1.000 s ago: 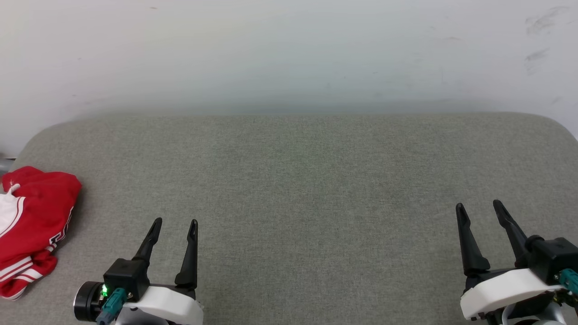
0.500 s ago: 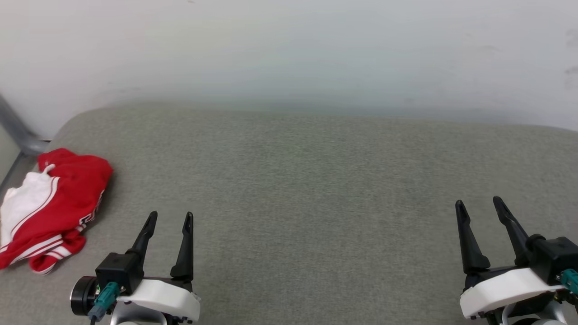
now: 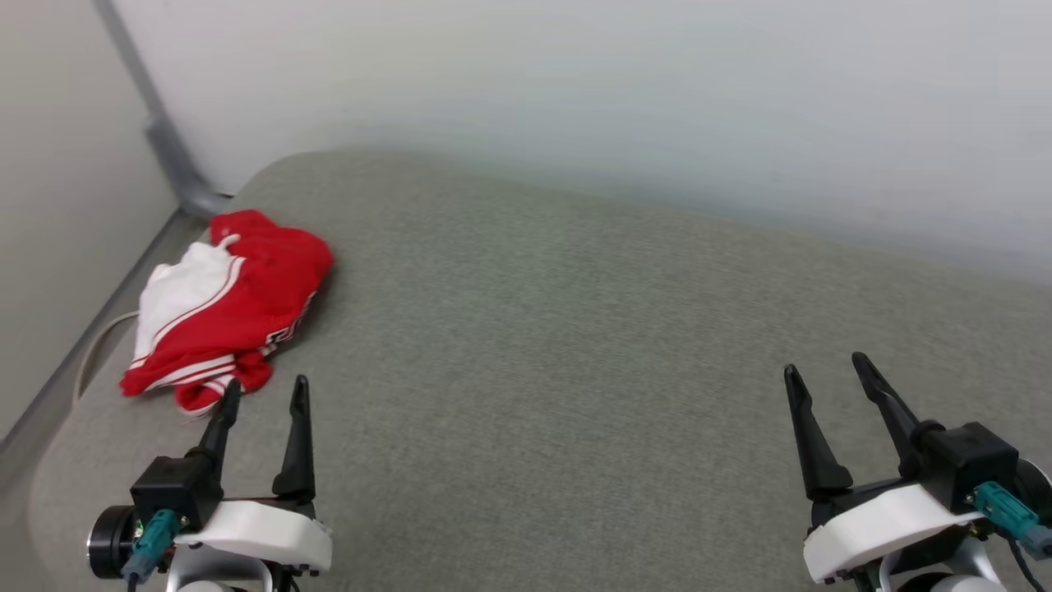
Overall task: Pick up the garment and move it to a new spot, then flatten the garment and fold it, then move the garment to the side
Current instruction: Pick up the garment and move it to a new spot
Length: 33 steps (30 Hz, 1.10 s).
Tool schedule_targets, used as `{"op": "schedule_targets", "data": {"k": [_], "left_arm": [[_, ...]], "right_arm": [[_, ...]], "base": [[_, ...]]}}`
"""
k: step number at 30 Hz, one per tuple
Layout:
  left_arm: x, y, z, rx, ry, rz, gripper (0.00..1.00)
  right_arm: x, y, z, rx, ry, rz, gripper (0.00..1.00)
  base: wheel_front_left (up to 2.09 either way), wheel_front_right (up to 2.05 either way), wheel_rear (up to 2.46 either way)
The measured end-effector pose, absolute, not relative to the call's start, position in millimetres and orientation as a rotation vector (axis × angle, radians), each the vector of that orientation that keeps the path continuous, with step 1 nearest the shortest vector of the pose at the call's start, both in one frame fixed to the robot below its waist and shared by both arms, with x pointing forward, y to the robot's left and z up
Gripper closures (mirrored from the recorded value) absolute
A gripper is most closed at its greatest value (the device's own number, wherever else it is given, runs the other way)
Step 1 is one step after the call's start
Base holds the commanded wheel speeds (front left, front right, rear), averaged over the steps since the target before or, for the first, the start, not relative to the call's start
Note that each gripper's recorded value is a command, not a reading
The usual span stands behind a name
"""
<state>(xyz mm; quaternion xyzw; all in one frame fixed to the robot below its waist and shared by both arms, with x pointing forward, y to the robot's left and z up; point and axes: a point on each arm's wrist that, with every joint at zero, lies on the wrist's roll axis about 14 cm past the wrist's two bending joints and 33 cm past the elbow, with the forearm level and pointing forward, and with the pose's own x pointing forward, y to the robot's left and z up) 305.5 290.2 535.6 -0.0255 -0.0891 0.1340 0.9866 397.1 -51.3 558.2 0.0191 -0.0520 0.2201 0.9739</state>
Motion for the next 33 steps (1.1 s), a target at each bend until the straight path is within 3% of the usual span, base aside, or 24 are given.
{"op": "schedule_targets", "data": {"k": [17, 33], "left_arm": [[232, 353, 530, -0.039, -0.167, 0.536, 0.0], [228, 373, 536, -0.046, -0.18, 0.598, 0.0]], "right_arm": [[399, 43, 564, 0.029, -0.121, 0.702, 0.0], [405, 55, 563, 0.038, -0.123, 0.732, 0.0]], "base": [[0.0, 0.0, 0.0], [0.0, 0.0, 0.0]]}}
